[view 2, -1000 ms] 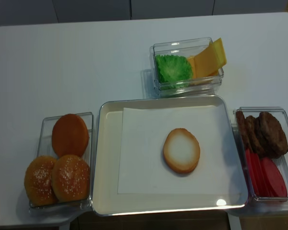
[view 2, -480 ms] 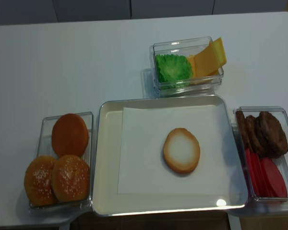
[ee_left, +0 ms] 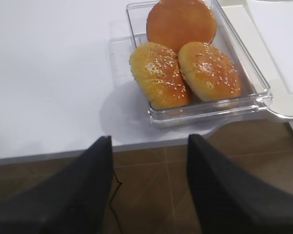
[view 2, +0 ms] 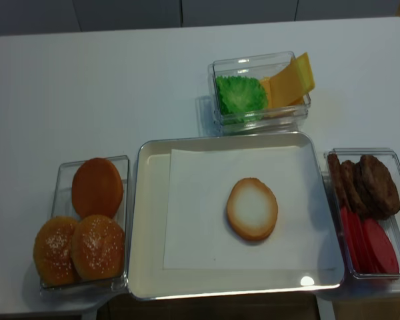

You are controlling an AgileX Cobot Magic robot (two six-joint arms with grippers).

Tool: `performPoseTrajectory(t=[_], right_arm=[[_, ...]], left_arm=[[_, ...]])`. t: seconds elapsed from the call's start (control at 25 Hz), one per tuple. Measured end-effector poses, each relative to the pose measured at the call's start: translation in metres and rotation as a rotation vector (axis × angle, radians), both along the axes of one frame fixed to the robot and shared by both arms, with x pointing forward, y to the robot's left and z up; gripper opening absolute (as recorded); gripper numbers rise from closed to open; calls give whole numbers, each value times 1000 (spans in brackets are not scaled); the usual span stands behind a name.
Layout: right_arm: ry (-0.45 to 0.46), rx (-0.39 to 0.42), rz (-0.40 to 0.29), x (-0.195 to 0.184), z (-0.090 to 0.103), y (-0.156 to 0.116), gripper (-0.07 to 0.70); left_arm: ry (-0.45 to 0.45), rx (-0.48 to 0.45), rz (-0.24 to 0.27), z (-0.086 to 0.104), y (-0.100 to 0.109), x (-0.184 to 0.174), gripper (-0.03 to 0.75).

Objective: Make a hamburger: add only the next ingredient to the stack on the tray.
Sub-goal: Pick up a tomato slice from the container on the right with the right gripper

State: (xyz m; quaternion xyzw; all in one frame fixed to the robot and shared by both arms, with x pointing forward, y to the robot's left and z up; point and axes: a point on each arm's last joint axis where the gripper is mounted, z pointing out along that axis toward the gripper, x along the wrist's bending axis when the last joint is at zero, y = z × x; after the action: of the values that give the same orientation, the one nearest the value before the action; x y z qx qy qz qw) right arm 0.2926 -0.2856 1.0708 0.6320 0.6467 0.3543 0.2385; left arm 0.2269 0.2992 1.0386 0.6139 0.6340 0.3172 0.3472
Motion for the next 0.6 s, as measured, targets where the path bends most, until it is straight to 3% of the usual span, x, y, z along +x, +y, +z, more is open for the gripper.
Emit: performPoseTrajectory(t=[0.36,0.48,0.6], right_arm=[[270,48,19,74,18,12,386],[363,34,56,94,20,20,386],[444,3,51,109,17,29,386]], left_arm=[[0,0,0,0,0,0,370],[0,0,0,0,0,0,370],[0,0,0,0,0,0,370]])
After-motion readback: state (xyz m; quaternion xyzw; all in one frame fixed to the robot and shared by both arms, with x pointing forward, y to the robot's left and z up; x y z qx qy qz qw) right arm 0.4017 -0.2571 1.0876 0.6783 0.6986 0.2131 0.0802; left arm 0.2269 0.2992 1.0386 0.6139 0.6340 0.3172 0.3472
